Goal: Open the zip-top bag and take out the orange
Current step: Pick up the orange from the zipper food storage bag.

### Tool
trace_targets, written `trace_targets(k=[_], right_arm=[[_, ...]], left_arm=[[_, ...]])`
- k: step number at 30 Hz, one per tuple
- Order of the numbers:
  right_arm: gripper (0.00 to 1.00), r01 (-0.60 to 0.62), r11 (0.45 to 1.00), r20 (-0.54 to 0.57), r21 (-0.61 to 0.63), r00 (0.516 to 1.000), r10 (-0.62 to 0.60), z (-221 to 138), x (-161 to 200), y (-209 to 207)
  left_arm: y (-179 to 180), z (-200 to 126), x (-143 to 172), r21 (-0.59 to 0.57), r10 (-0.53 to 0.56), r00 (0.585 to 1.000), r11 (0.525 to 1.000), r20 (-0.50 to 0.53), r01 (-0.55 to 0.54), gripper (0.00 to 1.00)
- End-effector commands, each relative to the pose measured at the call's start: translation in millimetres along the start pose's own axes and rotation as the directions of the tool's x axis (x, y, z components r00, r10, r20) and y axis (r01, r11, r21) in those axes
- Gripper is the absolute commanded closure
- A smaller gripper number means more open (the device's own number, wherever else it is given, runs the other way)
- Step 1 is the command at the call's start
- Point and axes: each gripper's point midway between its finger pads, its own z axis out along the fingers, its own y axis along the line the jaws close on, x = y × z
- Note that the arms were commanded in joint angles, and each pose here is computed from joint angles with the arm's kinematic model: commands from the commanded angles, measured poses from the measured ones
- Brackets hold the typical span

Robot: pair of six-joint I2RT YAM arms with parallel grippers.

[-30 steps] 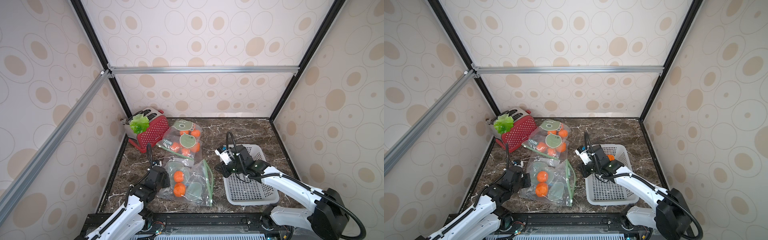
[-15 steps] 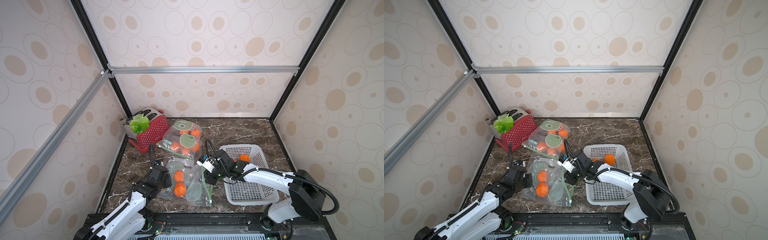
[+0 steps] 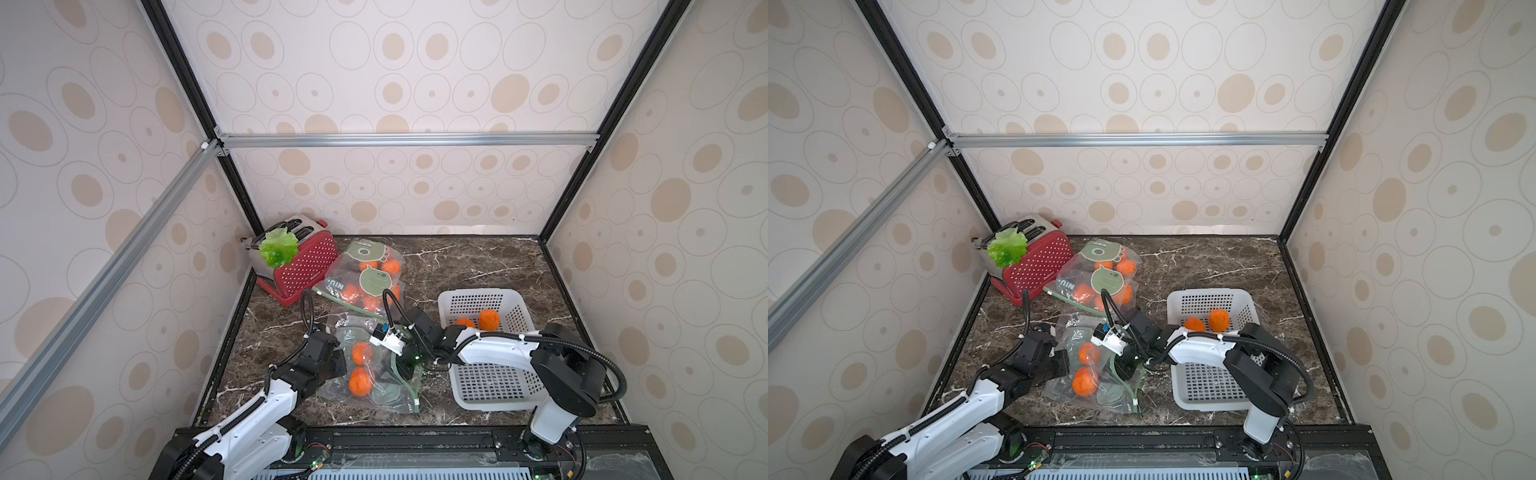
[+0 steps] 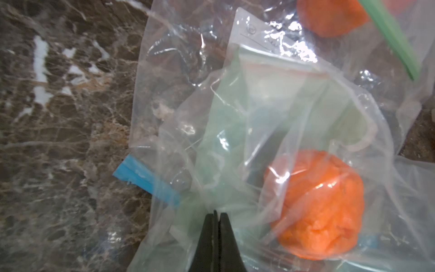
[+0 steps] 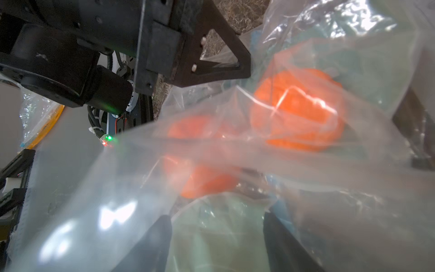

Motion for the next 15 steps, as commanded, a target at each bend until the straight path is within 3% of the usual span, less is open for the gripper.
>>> trace_targets(k=[1, 5, 11, 15], right_arm=[[0.32, 0.047, 0.996, 0.007, -0.07, 0.999, -0.047, 8.0, -7.8, 15.5], [0.31, 0.089, 0.996, -0.006, -0.016, 0.996, -0.089, 16.5, -6.4, 10.0], [0.35, 0.115, 0.936, 0.009, 0.331, 0.992, -0.125, 7.1, -21.1, -48.6], [0.4, 0.127, 0.924, 0.024, 0.362, 0.989, -0.145, 3.2, -27.9, -52.1]], left_arm=[[-0.5, 2.6, 2.4, 0.01, -0.024, 1.0, 1.0, -0.01, 0.024, 1.0], [-1.4, 2.3, 2.0, 0.015, -0.025, 1.0, 1.0, -0.009, 0.026, 1.0], [-3.3, 1.3, -1.4, 0.017, -0.023, 1.0, 1.0, -0.001, 0.023, 1.0], [-9.4, -2.4, -7.8, 0.026, -0.003, 1.0, 1.0, 0.0, 0.003, 1.0]])
